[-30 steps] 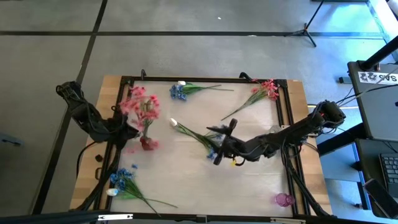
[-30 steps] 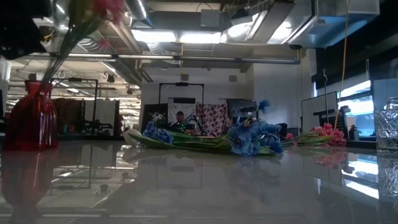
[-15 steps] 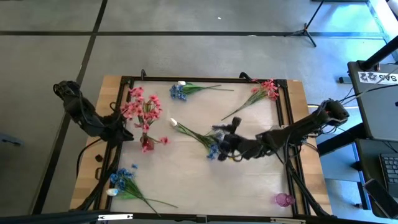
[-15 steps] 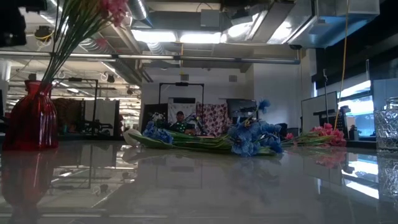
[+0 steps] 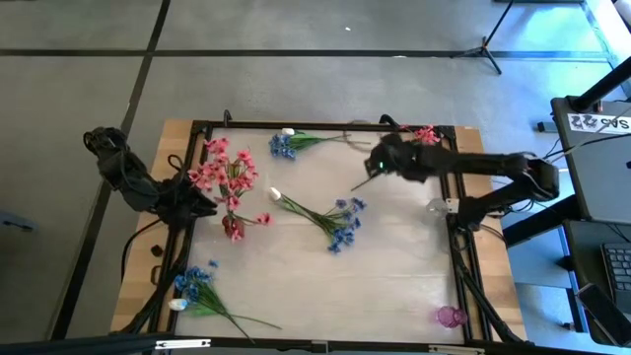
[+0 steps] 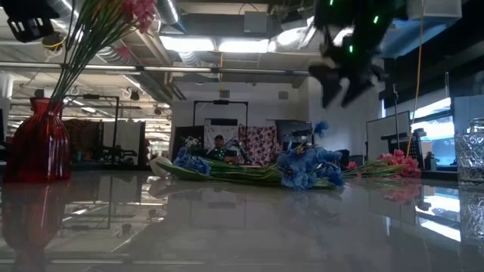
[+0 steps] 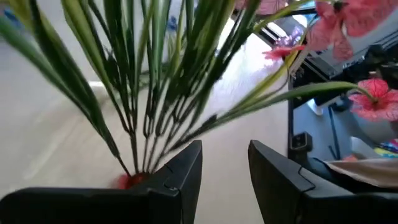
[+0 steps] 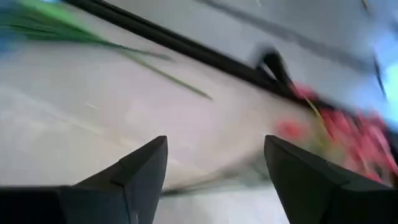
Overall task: Sort flowers into vase by color
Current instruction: Put the pink flowers into the red vase
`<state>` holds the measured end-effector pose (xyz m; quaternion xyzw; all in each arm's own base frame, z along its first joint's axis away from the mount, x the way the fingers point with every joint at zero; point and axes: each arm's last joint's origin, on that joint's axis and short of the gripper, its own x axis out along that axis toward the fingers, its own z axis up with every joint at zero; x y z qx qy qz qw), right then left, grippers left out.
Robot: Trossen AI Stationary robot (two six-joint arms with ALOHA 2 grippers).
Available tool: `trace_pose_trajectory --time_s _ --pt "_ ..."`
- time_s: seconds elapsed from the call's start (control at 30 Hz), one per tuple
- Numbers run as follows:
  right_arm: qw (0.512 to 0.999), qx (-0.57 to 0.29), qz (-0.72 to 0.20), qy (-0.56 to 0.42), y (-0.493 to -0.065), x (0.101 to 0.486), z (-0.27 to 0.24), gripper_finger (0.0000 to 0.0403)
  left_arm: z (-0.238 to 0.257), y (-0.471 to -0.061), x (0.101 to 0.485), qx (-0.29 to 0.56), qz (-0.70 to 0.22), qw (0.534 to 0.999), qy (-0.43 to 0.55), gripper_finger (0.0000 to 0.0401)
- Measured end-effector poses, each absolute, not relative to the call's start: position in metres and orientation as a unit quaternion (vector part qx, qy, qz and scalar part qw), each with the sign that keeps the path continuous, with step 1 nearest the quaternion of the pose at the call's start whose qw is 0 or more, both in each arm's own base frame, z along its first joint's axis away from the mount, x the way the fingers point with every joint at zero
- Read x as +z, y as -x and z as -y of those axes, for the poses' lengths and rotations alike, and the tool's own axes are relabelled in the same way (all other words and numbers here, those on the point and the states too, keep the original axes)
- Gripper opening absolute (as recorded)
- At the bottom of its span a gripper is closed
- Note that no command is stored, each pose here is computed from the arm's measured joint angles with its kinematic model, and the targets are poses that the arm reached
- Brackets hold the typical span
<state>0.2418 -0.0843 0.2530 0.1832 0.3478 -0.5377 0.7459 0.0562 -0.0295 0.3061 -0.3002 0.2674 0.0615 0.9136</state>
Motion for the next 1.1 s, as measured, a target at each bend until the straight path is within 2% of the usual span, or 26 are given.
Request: trace_pose_trajectory --time_s 0.2,0.5,0.67,0.8,0.93,1.1 --pt "0.639 -0.59 -0.35 -0.347 -0.219 0.229 0.142 0.0244 0.031 -0.059 0.298 0.077 -0.271 0.921 0.27 0.0126" --pt "0.493 -0.664 -0.302 -0.475 -0.18 0.201 0.206 0.0245 0.028 -0.055 0.29 0.096 -0.297 0.919 0.24 0.0126" --pt "0.437 -0.681 -0.291 -0.511 -0.176 0.176 0.224 0.0245 0.027 -0.056 0.291 0.109 -0.283 0.923 0.237 0.0126" --pt "0.429 -0.674 -0.271 -0.537 -0.182 0.158 0.236 0.0237 0.028 -0.055 0.29 0.089 -0.306 0.916 0.243 0.0126" --pt "0.425 -0.677 -0.261 -0.541 -0.187 0.144 0.242 0.0193 0.031 -0.051 0.287 0.04 -0.365 0.89 0.272 0.0126" --pt "0.432 -0.688 -0.259 -0.523 -0.189 0.139 0.246 0.0082 0.03 -0.05 0.286 0.044 -0.375 0.885 0.271 0.0126"
